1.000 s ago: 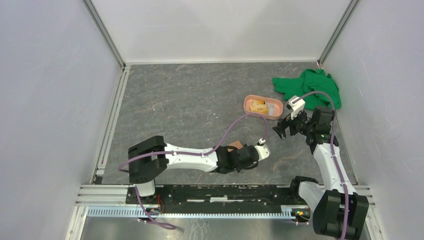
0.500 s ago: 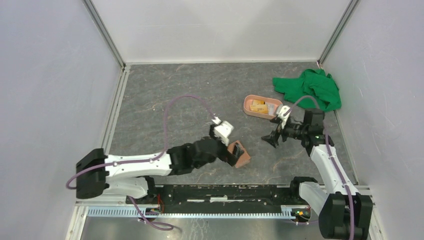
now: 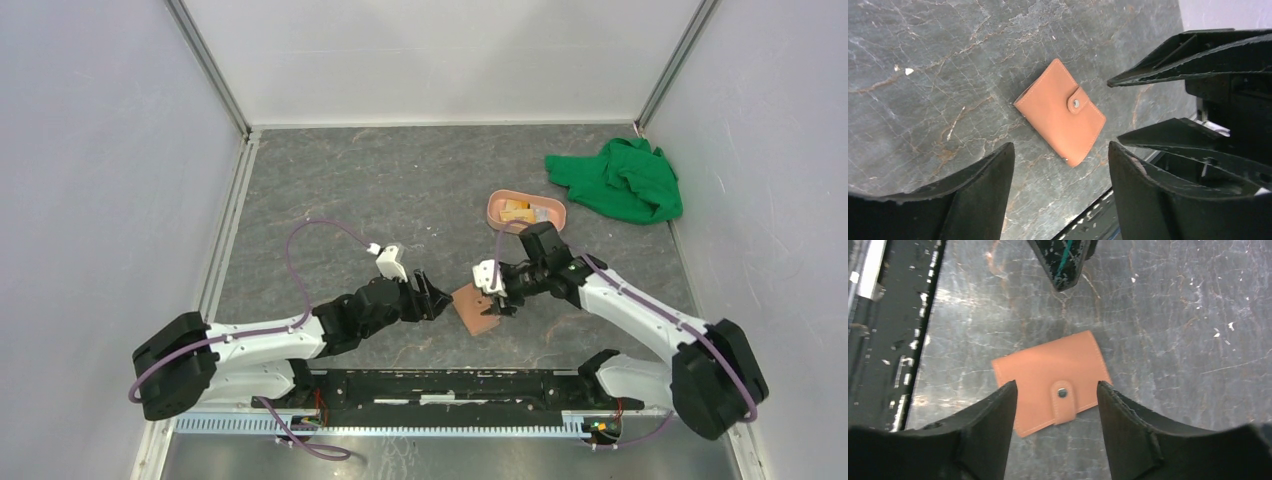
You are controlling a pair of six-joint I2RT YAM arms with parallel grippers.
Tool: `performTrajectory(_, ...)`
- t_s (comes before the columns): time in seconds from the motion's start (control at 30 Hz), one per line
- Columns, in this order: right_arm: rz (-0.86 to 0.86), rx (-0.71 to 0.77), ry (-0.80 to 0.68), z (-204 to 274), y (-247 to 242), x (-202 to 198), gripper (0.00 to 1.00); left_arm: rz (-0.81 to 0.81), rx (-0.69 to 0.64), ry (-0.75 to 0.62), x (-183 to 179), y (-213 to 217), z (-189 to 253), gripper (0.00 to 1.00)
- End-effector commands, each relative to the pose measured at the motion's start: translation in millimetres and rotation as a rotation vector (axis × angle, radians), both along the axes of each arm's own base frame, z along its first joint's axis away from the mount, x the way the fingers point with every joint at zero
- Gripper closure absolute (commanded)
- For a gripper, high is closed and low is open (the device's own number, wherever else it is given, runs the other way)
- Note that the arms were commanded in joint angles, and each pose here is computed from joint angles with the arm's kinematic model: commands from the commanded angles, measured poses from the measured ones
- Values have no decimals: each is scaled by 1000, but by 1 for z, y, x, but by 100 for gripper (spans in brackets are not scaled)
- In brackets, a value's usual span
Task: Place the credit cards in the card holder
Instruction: Open the card holder at the center of the board.
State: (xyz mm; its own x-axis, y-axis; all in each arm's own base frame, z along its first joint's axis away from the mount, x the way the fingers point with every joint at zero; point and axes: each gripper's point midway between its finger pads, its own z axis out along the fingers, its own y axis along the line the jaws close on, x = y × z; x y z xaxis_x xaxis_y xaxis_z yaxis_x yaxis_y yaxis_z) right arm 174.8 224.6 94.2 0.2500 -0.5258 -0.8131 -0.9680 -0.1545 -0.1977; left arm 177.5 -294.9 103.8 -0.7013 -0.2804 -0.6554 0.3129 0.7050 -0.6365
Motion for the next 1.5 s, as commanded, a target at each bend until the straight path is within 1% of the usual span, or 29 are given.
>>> performTrajectory(0.0, -29, -50, -58, 6, 15, 27, 38, 103, -129, 60, 8, -3, 11, 28)
performTrajectory(0.13, -66, -102, -5, -13, 11, 29, 42, 120, -166, 85, 7, -3, 0, 29)
performTrajectory(0.4, -94, -164, 43, -32, 6, 32, 43, 113, -168, 127, 4, -9, -18, 31)
performTrajectory(0.47, -101, -174, 51, -36, 5, 32, 44, 109, -173, 138, 4, -11, -22, 34)
performTrajectory(0.57, -109, -192, 68, -42, 4, 33, 44, 114, -163, 162, 3, -13, -30, 42)
performTrajectory(0.6, -112, -195, 72, -43, 4, 33, 44, 116, -154, 170, 3, -13, -33, 42)
performTrajectory(0.9, -103, -215, 121, -53, 4, 28, 45, 92, -103, 228, 1, -24, -53, 42)
performTrajectory(1.1, -86, -243, 158, -62, 3, 22, 51, 51, -121, 255, -2, -40, -57, 39)
performTrajectory(1.23, -77, -253, 168, -64, 3, 20, 54, 60, -109, 294, -2, -43, -68, 39)
performTrajectory(1.3, -77, -256, 166, -65, 2, 20, 57, 76, -85, 320, -2, -42, -77, 40)
performTrajectory(1.47, -65, -249, 153, -62, 4, 19, 65, 108, -6, 364, -3, -36, -100, 48)
